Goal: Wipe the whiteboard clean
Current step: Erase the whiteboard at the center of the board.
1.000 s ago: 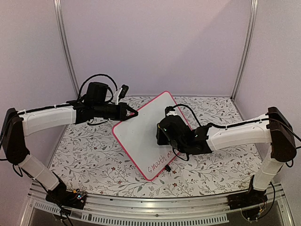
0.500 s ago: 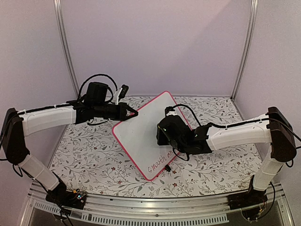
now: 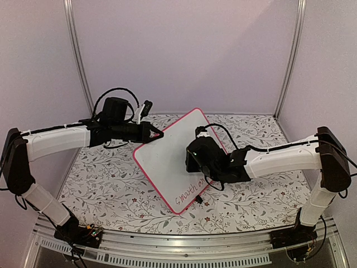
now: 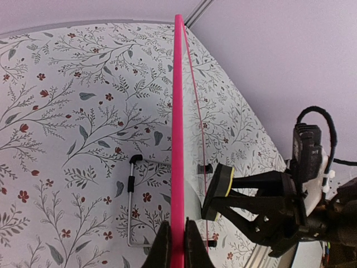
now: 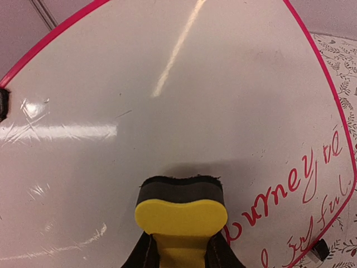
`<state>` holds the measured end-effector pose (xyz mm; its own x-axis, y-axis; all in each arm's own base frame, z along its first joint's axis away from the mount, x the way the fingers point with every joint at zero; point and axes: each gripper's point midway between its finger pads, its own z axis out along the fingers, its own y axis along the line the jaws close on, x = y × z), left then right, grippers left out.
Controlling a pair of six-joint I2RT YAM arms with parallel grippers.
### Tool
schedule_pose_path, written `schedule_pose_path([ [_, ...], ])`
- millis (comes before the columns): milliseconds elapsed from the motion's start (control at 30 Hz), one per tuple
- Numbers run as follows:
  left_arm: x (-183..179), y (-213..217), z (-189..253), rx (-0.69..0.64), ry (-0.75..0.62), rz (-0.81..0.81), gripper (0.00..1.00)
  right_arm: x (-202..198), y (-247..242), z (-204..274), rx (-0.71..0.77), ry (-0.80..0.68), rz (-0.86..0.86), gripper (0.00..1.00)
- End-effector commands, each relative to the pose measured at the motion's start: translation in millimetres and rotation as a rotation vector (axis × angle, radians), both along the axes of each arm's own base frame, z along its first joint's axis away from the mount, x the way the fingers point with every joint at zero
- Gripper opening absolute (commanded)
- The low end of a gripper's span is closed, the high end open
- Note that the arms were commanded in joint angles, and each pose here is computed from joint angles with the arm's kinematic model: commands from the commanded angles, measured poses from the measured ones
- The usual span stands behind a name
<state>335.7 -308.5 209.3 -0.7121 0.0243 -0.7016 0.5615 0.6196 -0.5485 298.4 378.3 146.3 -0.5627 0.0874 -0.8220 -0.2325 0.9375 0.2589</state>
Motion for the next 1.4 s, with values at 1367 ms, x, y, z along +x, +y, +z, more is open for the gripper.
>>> schedule_pose_path([
  [1367, -0.8, 11.3, -13.6, 0.074, -0.024, 0.007, 0.00, -1.4, -6.2, -31.8, -0.088, 0.063, 0.007, 0.24],
])
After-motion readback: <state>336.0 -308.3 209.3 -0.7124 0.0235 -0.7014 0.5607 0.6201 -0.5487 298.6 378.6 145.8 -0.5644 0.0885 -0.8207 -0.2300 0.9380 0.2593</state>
